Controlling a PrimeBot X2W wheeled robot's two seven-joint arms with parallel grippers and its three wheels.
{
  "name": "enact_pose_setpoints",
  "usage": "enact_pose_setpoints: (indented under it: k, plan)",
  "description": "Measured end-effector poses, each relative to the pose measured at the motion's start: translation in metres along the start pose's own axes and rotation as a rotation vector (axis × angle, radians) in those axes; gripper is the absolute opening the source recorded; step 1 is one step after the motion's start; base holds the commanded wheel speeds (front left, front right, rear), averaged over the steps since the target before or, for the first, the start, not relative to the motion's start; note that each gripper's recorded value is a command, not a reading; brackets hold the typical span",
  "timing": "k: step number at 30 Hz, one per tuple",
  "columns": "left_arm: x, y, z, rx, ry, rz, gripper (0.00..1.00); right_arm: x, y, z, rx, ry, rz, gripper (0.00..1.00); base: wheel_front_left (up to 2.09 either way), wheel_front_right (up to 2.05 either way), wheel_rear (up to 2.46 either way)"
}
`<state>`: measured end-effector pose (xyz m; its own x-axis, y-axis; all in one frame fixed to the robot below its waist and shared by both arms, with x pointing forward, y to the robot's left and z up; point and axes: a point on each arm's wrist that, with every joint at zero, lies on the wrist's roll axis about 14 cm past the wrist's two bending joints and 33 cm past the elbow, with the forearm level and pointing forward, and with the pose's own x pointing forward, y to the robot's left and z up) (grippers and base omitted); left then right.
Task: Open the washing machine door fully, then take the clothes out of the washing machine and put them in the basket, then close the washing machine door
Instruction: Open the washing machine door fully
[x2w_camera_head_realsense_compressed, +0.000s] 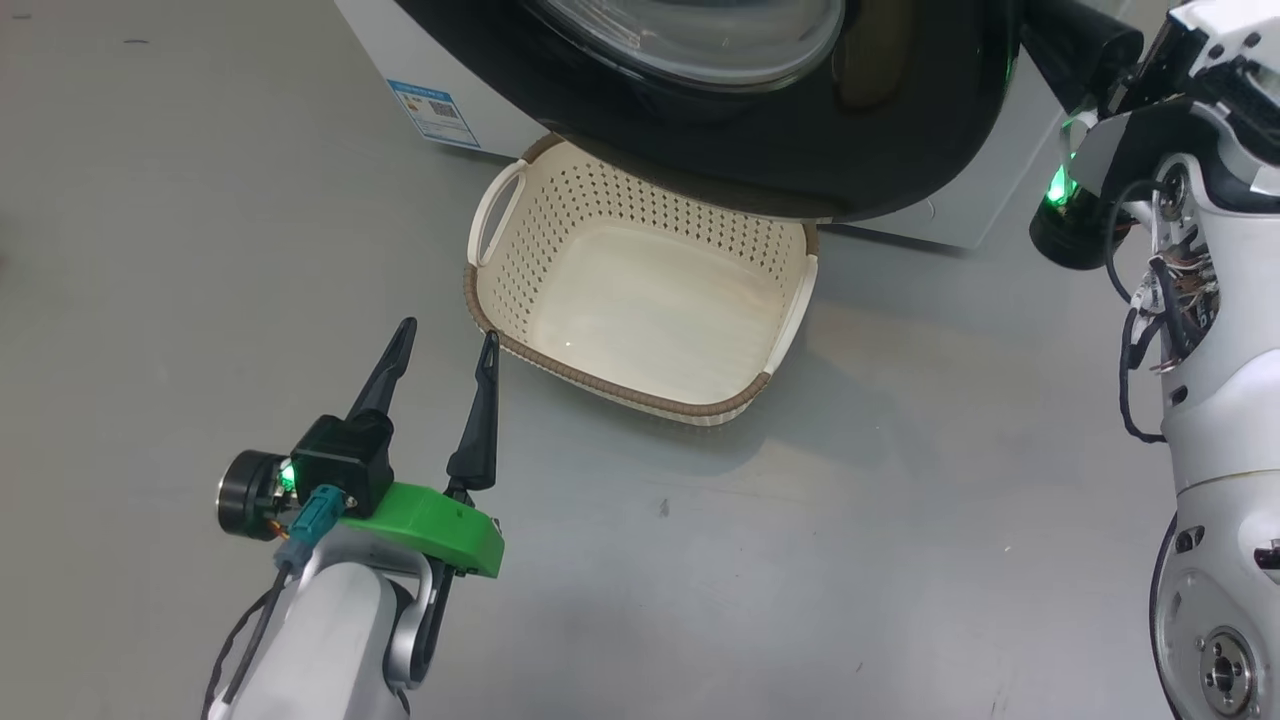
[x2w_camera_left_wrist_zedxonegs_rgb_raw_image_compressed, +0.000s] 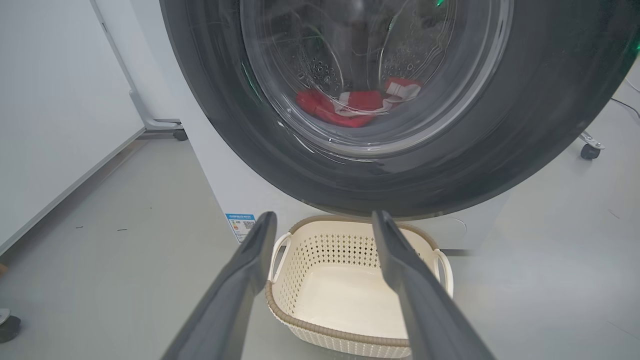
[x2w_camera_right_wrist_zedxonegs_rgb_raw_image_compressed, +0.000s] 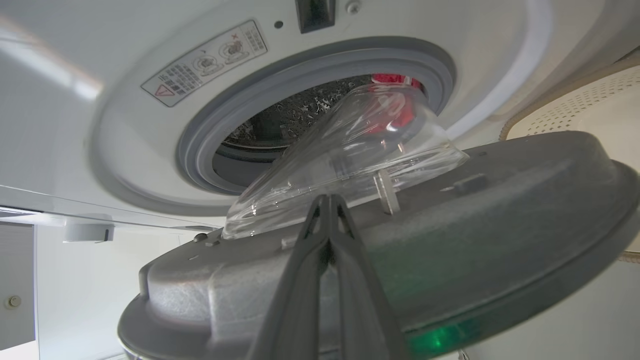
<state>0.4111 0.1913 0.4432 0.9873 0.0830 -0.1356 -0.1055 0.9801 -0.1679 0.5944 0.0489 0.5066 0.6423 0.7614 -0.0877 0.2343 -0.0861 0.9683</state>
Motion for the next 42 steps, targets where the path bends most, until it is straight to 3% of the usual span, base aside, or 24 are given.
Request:
enact_pose_setpoints:
  k: [24, 28, 34, 42]
  plan:
    - [-0.011, -0.009, 0.008, -0.002, -0.026, -0.021, 1.00, -0.012, 0.004, -0.023, -0.017, 0.042, -0.012, 0.00, 0.00, 0.00, 0.00]
    - [-0.011, -0.009, 0.007, 0.002, -0.024, -0.022, 1.00, -0.011, 0.001, -0.026, -0.064, 0.040, -0.033, 0.00, 0.00, 0.00, 0.00]
    - [-0.011, -0.009, 0.011, 0.002, -0.035, -0.020, 1.00, -0.014, 0.009, -0.020, -0.241, -0.027, -0.021, 0.00, 0.00, 0.00, 0.00]
    - [-0.015, -0.008, 0.021, -0.004, -0.062, -0.014, 1.00, -0.032, 0.022, -0.010, -0.786, -0.074, -0.074, 0.00, 0.00, 0.00, 0.00]
